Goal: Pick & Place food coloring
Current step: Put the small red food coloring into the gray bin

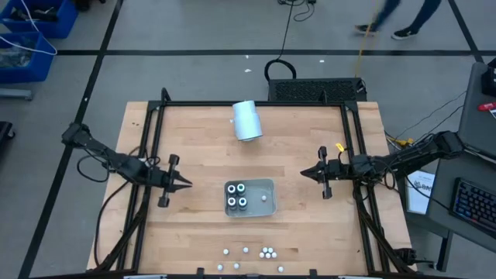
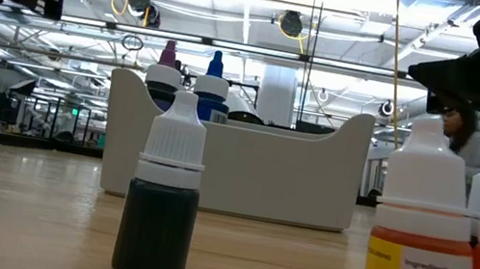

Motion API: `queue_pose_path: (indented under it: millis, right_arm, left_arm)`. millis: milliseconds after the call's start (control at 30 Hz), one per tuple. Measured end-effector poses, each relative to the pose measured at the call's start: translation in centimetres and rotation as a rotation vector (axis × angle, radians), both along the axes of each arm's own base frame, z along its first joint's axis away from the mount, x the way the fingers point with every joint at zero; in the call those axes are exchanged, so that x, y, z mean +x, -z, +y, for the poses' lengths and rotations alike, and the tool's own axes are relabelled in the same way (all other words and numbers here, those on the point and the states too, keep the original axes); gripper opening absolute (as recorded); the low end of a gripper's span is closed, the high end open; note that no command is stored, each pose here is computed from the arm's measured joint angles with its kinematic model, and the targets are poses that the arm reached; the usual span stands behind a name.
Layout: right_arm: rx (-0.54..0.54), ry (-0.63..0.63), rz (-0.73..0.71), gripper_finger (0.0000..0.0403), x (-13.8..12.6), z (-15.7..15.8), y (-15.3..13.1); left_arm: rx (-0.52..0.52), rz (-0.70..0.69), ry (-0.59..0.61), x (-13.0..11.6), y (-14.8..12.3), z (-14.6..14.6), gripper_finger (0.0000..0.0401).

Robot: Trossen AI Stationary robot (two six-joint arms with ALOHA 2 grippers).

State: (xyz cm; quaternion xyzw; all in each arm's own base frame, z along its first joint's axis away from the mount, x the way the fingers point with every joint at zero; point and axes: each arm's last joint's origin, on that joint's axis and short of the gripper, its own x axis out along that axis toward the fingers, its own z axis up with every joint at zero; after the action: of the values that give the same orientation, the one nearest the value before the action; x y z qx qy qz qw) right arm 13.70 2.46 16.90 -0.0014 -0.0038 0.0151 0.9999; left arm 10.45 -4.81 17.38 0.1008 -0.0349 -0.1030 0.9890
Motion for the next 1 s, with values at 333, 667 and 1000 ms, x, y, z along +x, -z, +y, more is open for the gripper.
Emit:
queue_pose_path:
  millis: [333,667,1000]
  right_arm:
    - [-0.002,0.0,0.007,0.0,0.0,0.0,0.07]
    - [0.013,0.0,0.008,0.0,0.0,0.0,0.08]
    - [0.0,0.089,-0.013,0.0,0.19,0.02,-0.03]
  left_arm:
    - [0.072,-0.049,-0.007,-0.02,-0.34,0.01,0.0042]
    - [0.073,-0.058,-0.008,-0.03,-0.42,0.02,0.0042]
    - [0.073,-0.059,-0.008,-0.03,-0.43,0.02,0.0042]
